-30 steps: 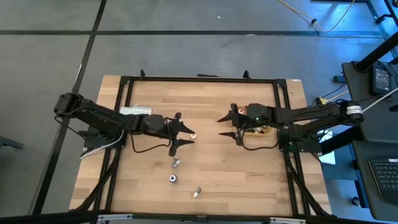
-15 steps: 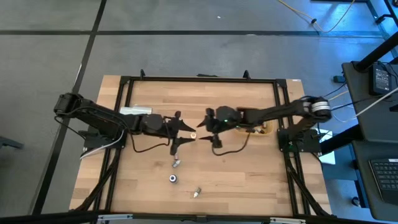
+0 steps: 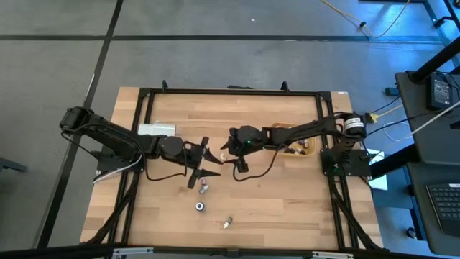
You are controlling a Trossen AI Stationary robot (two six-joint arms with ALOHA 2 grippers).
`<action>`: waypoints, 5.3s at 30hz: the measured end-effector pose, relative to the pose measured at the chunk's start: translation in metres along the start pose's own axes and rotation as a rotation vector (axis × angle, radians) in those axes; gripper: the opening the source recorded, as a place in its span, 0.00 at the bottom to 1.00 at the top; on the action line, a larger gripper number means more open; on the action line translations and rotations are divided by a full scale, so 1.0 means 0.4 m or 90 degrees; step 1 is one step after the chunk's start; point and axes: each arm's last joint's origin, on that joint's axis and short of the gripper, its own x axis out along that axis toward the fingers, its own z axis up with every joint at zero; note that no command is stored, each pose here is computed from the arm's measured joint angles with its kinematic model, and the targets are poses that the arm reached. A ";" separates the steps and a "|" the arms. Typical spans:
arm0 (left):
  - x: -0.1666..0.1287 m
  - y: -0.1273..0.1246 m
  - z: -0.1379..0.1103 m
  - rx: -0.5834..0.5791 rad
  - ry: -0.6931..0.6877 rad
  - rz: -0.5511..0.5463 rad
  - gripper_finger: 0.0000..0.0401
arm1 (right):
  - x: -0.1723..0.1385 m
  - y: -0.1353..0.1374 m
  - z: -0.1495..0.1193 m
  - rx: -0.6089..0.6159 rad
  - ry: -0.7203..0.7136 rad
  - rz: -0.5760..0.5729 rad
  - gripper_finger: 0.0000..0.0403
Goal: Pick & Place food coloring
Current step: Put the yellow food coloring into the yellow bin
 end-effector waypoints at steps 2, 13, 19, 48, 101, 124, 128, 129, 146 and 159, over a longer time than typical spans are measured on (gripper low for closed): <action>0.000 0.000 0.000 0.000 0.000 0.001 0.46 | 0.009 0.000 -0.007 0.007 0.002 0.001 0.69; 0.000 0.001 -0.001 0.000 0.003 0.004 0.47 | 0.027 0.000 -0.018 0.010 -0.002 0.000 0.55; 0.000 0.001 -0.004 0.000 0.010 0.005 0.46 | 0.027 0.000 -0.021 0.012 0.007 0.002 0.37; 0.000 0.001 -0.007 0.000 0.017 0.005 0.46 | 0.026 -0.001 -0.022 0.026 0.010 0.002 0.43; 0.000 0.005 -0.012 0.022 0.029 0.029 0.46 | -0.606 0.164 -0.221 0.328 0.095 -0.347 0.31; 0.000 0.011 -0.013 0.024 0.032 0.077 0.45 | -0.497 0.170 -0.369 0.331 0.001 -0.455 0.31; 0.000 0.011 -0.014 0.024 0.035 0.078 0.46 | -0.501 0.170 -0.361 0.316 0.013 -0.449 0.31; 0.000 0.011 -0.015 0.024 0.036 0.078 0.46 | -0.502 0.169 -0.357 0.314 0.011 -0.447 0.31; 0.000 0.011 -0.017 0.024 0.041 0.078 0.46 | -0.496 0.165 -0.373 0.287 -0.005 -0.511 0.31; 0.000 0.011 -0.017 0.024 0.041 0.078 0.46 | -0.483 0.161 -0.410 0.296 -0.021 -0.539 0.31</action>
